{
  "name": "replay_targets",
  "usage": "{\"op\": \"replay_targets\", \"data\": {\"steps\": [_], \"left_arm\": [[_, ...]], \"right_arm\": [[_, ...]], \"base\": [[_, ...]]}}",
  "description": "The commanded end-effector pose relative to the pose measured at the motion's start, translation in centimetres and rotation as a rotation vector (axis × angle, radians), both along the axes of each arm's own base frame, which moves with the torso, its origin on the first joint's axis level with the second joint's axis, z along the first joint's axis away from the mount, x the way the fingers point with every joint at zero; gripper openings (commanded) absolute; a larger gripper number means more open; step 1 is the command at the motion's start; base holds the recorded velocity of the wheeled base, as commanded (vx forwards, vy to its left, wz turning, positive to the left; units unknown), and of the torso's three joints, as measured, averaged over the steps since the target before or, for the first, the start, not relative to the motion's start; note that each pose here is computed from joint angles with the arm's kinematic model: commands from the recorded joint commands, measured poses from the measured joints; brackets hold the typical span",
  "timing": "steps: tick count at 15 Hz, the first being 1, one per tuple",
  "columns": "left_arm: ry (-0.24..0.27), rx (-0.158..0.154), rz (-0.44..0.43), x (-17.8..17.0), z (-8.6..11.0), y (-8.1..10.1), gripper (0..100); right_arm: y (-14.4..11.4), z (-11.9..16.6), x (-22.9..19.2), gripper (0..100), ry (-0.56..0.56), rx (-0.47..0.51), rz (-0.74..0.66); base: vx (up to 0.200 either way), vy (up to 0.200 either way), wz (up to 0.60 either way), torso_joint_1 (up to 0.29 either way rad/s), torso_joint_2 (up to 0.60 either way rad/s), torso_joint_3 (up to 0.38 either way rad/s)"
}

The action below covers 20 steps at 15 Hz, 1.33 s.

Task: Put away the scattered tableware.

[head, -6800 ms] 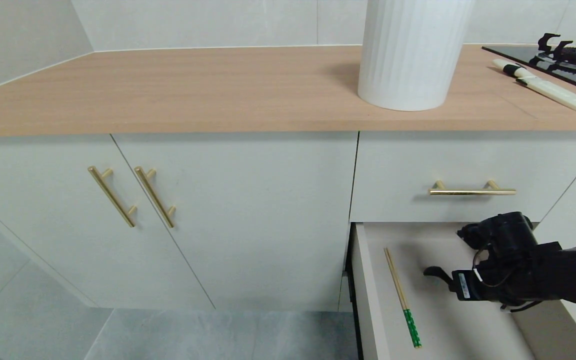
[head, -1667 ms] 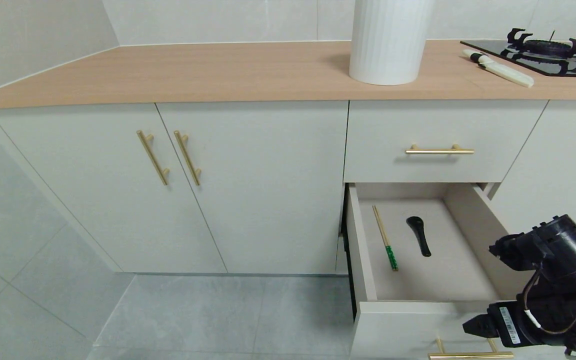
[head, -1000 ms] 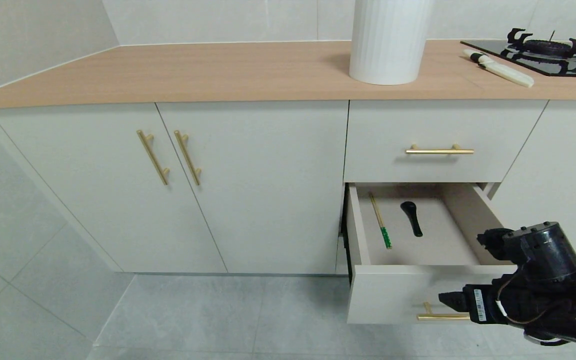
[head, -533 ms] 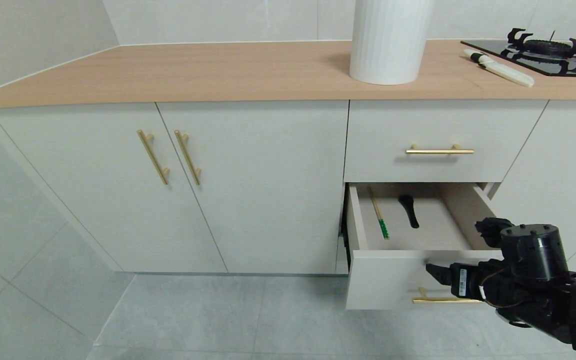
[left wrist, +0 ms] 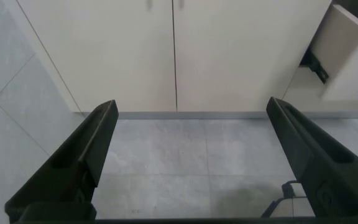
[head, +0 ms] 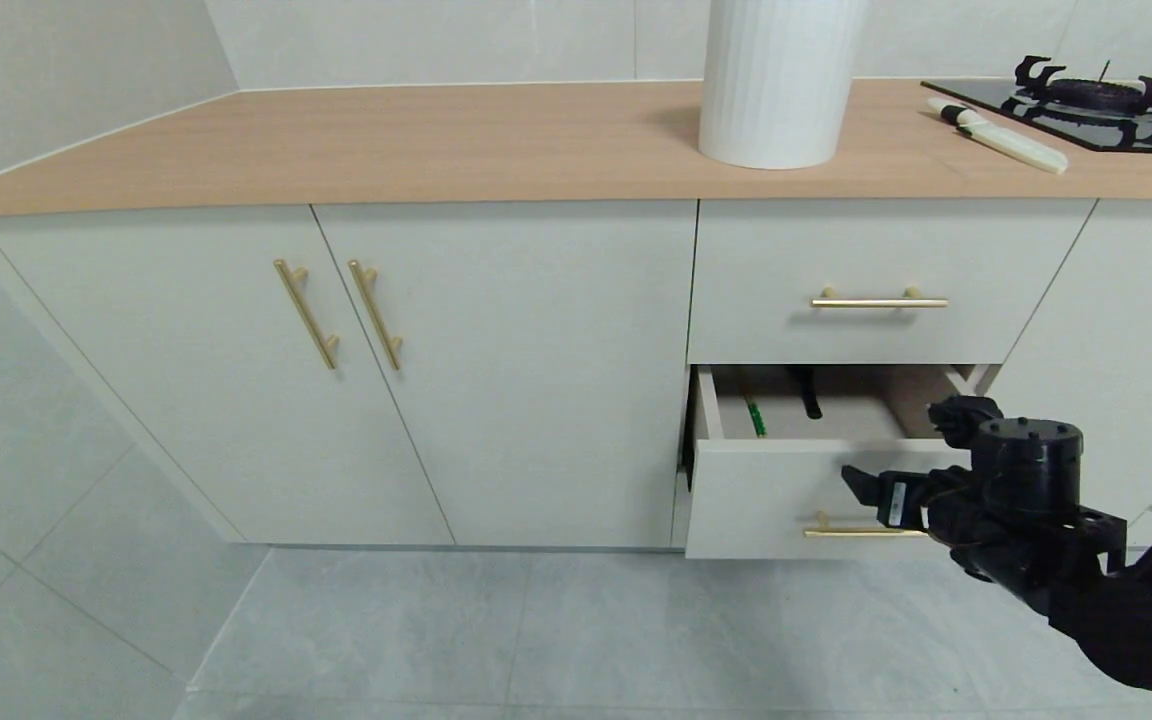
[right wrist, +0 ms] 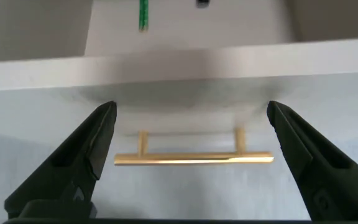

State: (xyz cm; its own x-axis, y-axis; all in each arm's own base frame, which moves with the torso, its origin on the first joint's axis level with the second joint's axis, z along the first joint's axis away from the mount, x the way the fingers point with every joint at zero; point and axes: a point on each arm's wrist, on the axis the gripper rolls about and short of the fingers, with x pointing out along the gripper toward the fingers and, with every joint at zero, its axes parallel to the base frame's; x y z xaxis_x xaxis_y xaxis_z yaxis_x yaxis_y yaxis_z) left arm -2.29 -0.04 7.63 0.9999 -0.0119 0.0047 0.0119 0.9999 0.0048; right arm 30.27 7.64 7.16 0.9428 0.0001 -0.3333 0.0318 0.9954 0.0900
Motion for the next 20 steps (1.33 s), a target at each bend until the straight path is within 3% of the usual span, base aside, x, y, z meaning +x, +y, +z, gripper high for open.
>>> {"op": "replay_targets", "data": {"steps": [1,7,11,20], "left_arm": [[0.002,0.000,0.001,0.0,0.0,0.0,100],[0.002,0.000,0.001,0.0,0.0,0.0,100],[0.000,0.000,0.001,0.0,0.0,0.0,100],[0.002,0.000,0.000,0.0,0.0,0.0,100]], "right_arm": [[0.4,-0.6,2.7,100,-0.025,-0.006,-0.005],[0.7,-1.1,6.9,100,-0.092,-0.017,-0.030],[0.4,-2.3,7.9,100,-0.138,-0.005,-0.062],[0.5,-1.8,10.7,100,-0.232,0.035,-0.174]], "base": [[0.000,0.000,0.00,0.000,0.00,0.000],[0.000,0.000,0.00,0.000,0.00,0.000],[0.000,0.000,0.00,0.000,0.00,0.000],[0.000,0.000,0.00,0.000,0.00,0.000]]}}
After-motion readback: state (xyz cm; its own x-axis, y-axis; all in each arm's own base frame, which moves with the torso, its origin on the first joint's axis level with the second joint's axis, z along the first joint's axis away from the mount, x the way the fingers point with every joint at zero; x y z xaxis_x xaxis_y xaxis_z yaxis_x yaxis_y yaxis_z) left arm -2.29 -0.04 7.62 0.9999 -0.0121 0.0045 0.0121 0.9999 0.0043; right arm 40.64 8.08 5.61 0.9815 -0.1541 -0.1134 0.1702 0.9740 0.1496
